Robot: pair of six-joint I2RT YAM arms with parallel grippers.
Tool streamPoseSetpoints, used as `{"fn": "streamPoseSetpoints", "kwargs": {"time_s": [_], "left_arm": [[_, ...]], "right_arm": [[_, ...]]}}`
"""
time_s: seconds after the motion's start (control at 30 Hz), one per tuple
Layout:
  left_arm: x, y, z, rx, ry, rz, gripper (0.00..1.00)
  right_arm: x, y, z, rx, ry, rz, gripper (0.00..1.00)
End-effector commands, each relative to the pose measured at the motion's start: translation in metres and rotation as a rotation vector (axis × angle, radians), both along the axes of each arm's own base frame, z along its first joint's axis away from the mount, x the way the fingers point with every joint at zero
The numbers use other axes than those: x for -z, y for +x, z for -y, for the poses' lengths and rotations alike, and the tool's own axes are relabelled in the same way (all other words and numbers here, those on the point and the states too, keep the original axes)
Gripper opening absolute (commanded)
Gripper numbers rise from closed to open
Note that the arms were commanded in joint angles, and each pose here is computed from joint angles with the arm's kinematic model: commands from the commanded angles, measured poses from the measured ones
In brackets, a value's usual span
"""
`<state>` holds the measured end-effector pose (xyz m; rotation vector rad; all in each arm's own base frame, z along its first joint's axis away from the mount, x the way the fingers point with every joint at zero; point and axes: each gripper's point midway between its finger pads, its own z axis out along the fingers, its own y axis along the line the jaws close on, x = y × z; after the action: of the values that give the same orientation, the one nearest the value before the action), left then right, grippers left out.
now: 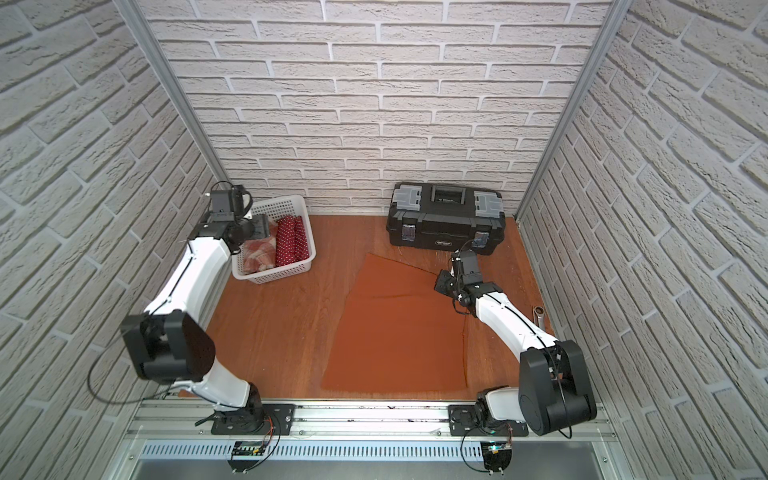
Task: Roll up the skirts
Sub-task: Move the basket to the corner of the board, then fold the skirt at the center of the board.
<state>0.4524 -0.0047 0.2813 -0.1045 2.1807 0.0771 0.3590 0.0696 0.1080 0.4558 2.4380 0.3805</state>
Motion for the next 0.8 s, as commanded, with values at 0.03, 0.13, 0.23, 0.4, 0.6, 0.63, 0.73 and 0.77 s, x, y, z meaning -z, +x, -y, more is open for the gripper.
{"fn": "streamPoseSetpoints", "kwargs": {"time_s": [0.03,0.13,0.23,0.4,0.6,0.63,0.73,0.77], "left_arm": [[0.048,-0.029,0.107,0.158,-0.157,-0.03,0.0],[0.095,-0.044,0.194,0.316,-0.309,-0.096,0.0],[0.153,-0.057,0.263,0.406,-0.462,-0.203,0.0],[0.217,-0.063,0.293,0.371,-0.54,-0.287,0.0],[0.261,-0.057,0.266,0.231,-0.645,-0.365,0.0],[0.267,-0.054,0.255,0.196,-0.653,-0.372,0.0],[0.276,-0.052,0.23,0.13,-0.662,-0.38,0.0],[0.277,-0.051,0.222,0.115,-0.658,-0.378,0.0]], "right_arm": [[0.021,-0.016,0.008,0.023,-0.034,-0.047,0.03],[0.037,-0.028,0.013,0.032,-0.055,-0.096,0.03],[0.054,-0.039,0.017,0.042,-0.073,-0.163,0.03],[0.075,-0.045,0.018,0.043,-0.083,-0.228,0.03],[0.092,-0.047,0.011,0.022,-0.06,-0.304,0.03],[0.095,-0.047,0.009,0.017,-0.059,-0.315,0.03],[0.098,-0.046,0.004,0.004,-0.052,-0.324,0.03],[0.098,-0.043,-0.001,-0.005,-0.045,-0.321,0.03]]}}
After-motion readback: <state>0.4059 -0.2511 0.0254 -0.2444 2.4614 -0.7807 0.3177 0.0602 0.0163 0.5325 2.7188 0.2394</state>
